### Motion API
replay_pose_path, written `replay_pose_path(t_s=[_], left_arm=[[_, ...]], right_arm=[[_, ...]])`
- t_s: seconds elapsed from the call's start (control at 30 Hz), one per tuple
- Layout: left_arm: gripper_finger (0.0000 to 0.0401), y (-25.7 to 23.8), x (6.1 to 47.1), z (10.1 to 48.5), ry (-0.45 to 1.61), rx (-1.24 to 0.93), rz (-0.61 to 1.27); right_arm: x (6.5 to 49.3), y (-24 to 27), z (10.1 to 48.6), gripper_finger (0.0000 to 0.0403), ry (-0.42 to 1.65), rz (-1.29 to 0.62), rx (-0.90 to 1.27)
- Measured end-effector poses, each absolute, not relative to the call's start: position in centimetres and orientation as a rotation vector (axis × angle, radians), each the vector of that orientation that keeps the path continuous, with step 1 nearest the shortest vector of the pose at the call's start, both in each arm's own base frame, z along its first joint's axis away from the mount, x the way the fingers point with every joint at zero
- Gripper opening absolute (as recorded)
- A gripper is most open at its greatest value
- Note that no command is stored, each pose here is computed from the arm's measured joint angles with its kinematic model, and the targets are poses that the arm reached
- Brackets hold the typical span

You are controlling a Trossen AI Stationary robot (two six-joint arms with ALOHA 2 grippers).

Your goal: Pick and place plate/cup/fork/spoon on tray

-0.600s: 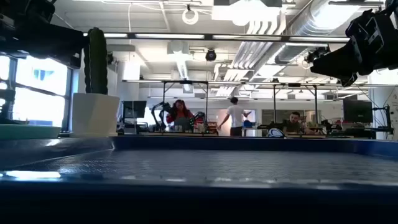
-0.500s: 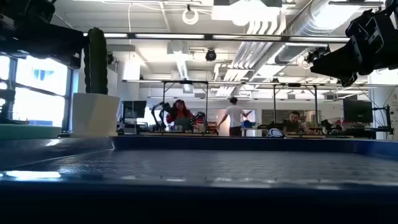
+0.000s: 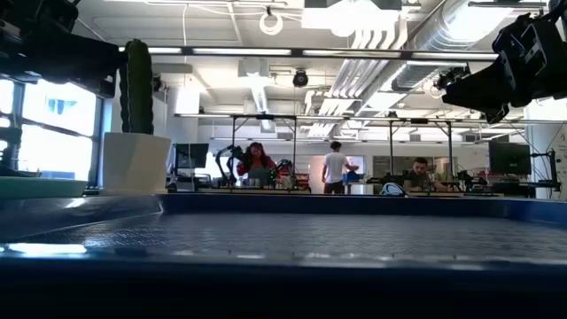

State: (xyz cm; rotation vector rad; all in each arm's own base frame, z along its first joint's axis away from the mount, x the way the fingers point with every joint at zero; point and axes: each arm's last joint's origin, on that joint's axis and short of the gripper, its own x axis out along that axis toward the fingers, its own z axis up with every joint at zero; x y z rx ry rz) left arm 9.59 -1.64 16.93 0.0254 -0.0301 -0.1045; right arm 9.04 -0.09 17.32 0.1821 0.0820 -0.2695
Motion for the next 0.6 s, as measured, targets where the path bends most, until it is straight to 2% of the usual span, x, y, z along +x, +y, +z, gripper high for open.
replay_pose_path(t_s=[0.6], left_arm=[[0.0074, -1.64, 9.58, 16.93, -0.03, 0.025, -0.105]], right_arm=[[9.04, -0.09, 17.32, 0.0115, 0.083, -0.269, 0.176]])
